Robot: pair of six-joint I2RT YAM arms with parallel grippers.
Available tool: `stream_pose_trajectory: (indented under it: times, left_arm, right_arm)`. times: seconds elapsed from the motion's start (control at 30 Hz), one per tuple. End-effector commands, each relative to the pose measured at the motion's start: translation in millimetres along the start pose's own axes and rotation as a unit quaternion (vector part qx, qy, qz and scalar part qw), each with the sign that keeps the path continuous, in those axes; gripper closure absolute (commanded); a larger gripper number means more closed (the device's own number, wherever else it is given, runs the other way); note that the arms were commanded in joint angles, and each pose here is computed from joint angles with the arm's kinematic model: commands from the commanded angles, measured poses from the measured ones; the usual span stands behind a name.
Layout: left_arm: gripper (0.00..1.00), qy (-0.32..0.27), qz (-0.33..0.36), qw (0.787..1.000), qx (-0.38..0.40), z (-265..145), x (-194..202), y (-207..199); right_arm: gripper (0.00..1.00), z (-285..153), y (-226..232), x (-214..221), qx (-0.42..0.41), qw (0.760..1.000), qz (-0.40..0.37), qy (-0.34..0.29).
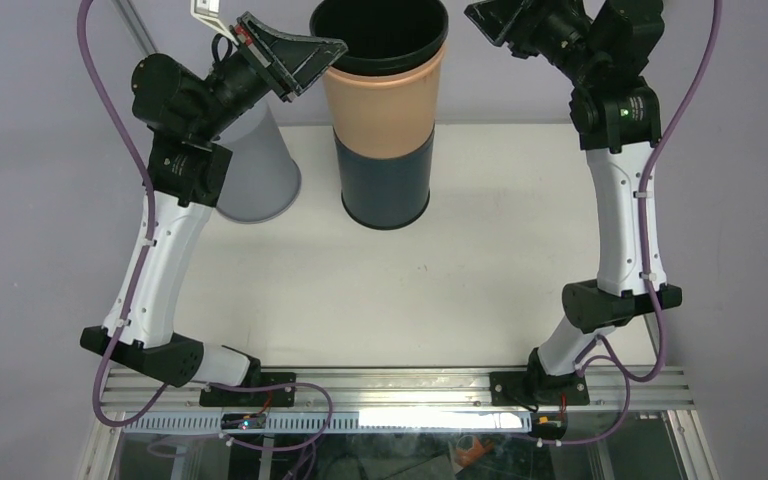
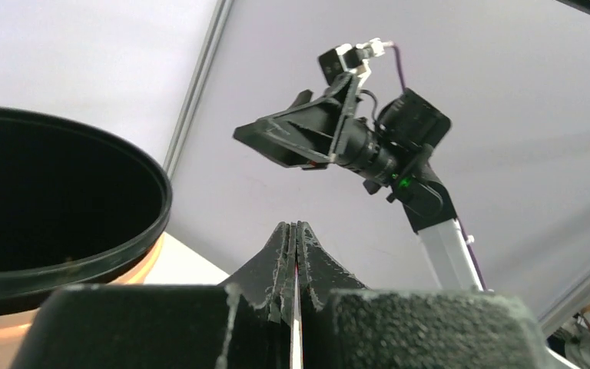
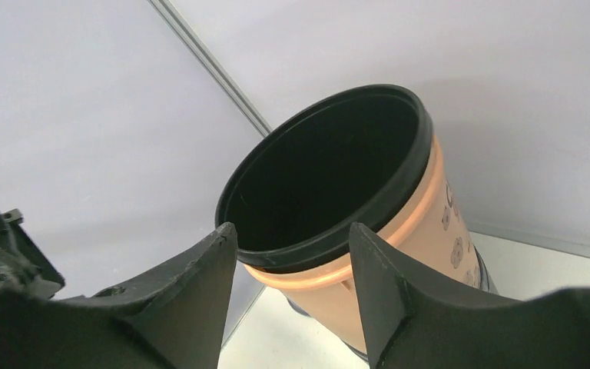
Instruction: Turn the large container upside down
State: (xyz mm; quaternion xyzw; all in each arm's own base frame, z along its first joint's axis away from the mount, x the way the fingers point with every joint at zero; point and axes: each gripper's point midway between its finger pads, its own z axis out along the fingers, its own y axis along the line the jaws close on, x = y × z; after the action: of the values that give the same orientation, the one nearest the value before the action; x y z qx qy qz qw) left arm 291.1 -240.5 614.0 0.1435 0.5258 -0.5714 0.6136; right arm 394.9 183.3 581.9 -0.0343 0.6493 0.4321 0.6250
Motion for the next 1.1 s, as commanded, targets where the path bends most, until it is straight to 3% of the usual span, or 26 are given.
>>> stream_pose_trajectory:
  times: [0.0,0.17,0.2,0.23,0.33,0.47,0.8,0.93,1.07]
  left_arm:
    - [1.00,-0.009,0.047,0.998,0.049,-6.7,-7.2,-27.5]
    - [1.00,-0.019,0.046,0.998,0.025,-5.9,-10.0,-18.7]
    - [0.96,-0.026,0.039,0.999,-0.002,-4.9,-12.1,-8.7]
    - [0.73,-0.034,0.025,0.998,-0.040,-4.4,-14.4,4.6]
    - [0.26,-0.062,-0.008,0.985,-0.164,-8.2,-23.3,49.2]
    - [0.02,-0.059,-0.029,0.964,-0.258,-14.3,-16.7,90.2]
    - [0.01,-0.018,-0.062,0.955,-0.289,-5.3,2.2,136.4]
    - [0.13,-0.023,-0.059,0.955,-0.289,-3.6,-0.2,138.6]
    - [0.15,-0.021,-0.067,0.955,-0.290,-1.8,1.0,144.7]
  right_arm:
    - [0.40,-4.8,10.7,-4.7,-0.015,1.000,-0.019,-0.001]
    - [0.39,-0.9,6.4,2.3,-0.018,1.000,-0.012,0.005]
    - [0.38,0.5,5.6,5.0,-0.021,1.000,-0.010,0.009]
    - [0.36,2.1,4.0,8.1,-0.021,1.000,-0.007,0.013]
    - [0.34,3.9,2.3,13.3,-0.022,1.000,-0.004,0.020]
    - [0.33,2.6,0.4,16.1,-0.018,1.000,-0.006,0.023]
    - [0.32,-2.6,-4.2,24.4,-0.008,0.999,-0.007,0.034]
    - [0.32,-4.5,-5.8,25.3,-0.002,0.999,-0.012,0.035]
    - [0.32,-4.7,-6.6,26.4,-0.001,0.999,-0.011,0.036]
